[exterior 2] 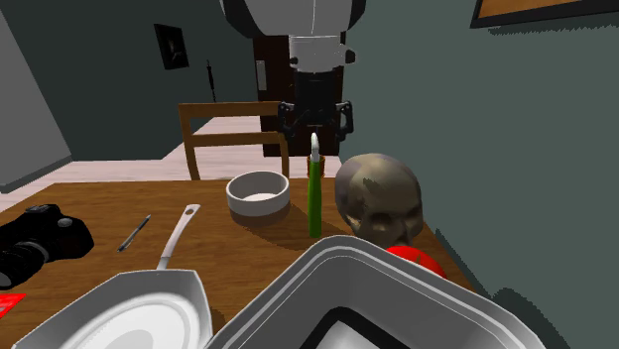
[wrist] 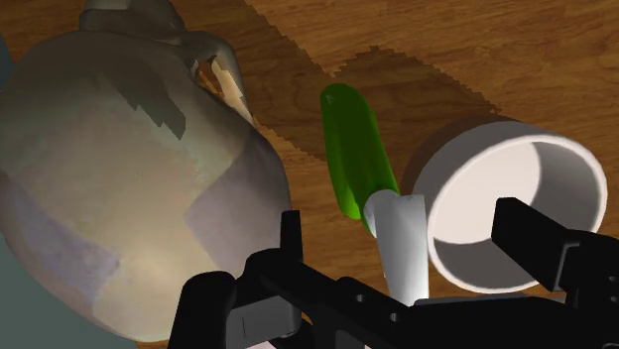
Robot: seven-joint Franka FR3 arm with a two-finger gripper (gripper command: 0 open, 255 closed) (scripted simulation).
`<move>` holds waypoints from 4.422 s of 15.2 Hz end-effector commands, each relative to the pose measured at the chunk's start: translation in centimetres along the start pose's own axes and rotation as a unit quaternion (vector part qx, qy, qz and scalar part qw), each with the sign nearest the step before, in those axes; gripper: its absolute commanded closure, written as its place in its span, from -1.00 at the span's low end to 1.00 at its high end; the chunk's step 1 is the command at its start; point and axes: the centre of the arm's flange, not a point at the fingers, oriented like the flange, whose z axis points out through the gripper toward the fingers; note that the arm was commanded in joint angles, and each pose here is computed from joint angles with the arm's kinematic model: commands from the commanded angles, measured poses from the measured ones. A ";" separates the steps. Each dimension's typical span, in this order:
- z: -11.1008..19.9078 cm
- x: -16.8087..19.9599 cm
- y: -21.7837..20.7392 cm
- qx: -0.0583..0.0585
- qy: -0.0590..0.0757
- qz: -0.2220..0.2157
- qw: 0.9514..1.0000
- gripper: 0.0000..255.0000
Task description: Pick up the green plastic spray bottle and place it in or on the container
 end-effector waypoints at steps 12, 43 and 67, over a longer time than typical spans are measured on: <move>-0.5 0.0 0.0 0.000 0.000 0.000 1.000 1.00; -16.9 0.9 0.2 0.000 0.000 0.000 1.000 1.00; -27.6 -16.0 3.7 0.000 0.000 0.000 1.000 1.00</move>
